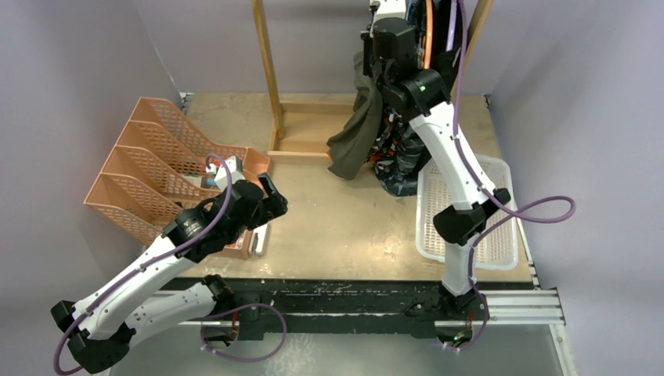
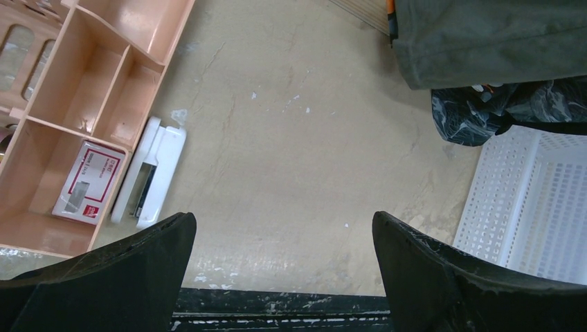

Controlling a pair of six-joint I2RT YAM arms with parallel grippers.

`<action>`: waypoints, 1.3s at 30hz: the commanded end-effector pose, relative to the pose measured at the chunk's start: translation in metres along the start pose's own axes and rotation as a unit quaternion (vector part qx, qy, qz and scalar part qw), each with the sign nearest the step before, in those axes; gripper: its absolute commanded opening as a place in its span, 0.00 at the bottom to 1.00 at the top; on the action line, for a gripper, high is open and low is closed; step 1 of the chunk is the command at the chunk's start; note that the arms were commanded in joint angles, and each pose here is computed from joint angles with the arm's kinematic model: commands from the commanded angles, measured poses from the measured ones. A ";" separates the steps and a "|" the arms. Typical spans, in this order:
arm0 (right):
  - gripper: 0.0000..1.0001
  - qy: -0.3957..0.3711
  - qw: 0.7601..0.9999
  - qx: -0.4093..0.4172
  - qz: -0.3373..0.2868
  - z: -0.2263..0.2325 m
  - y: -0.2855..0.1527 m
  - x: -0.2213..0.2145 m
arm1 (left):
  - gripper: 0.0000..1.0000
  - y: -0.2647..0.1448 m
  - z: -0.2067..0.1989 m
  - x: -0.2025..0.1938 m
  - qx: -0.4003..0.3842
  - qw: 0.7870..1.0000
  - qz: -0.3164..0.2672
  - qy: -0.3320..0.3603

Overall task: Remove the shorts from the hanger
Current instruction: Pick up the hanger from the clothes rod.

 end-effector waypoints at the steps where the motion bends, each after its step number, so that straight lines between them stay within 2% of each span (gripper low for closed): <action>1: 0.00 0.068 0.990 0.019 -0.122 -0.037 -0.059 0.066 | 0.99 0.000 0.002 0.001 0.006 1.000 -0.009 -0.011; 6: 0.00 0.098 0.981 0.067 -0.154 -0.040 -0.082 0.073 | 0.99 0.004 0.001 -0.001 0.002 1.000 -0.007 -0.017; 20: 0.00 0.159 0.959 0.153 -0.176 -0.032 -0.107 0.074 | 0.99 -0.013 -0.003 0.010 -0.023 0.999 -0.019 -0.037; 26: 0.00 0.156 0.929 0.269 -0.202 -0.025 -0.144 0.066 | 1.00 -0.030 -0.008 0.027 -0.035 0.997 -0.049 -0.048; 31: 0.00 0.142 0.901 0.355 -0.202 -0.022 -0.177 0.045 | 1.00 -0.035 -0.011 0.031 -0.051 0.994 -0.059 -0.071; 39: 0.00 0.142 0.875 0.433 -0.166 -0.020 -0.218 -0.023 | 1.00 -0.043 -0.026 0.037 -0.095 0.989 -0.056 -0.099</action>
Point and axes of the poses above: each gripper's point midway between its finger pads, its own y axis out along the fingers, its own z axis along the line the jaws close on, x = y × z, the point moved 8 cm from there along -y, back along the fingers, and after that the axes turned 12 degrees about -y, right-handed, at the moved point
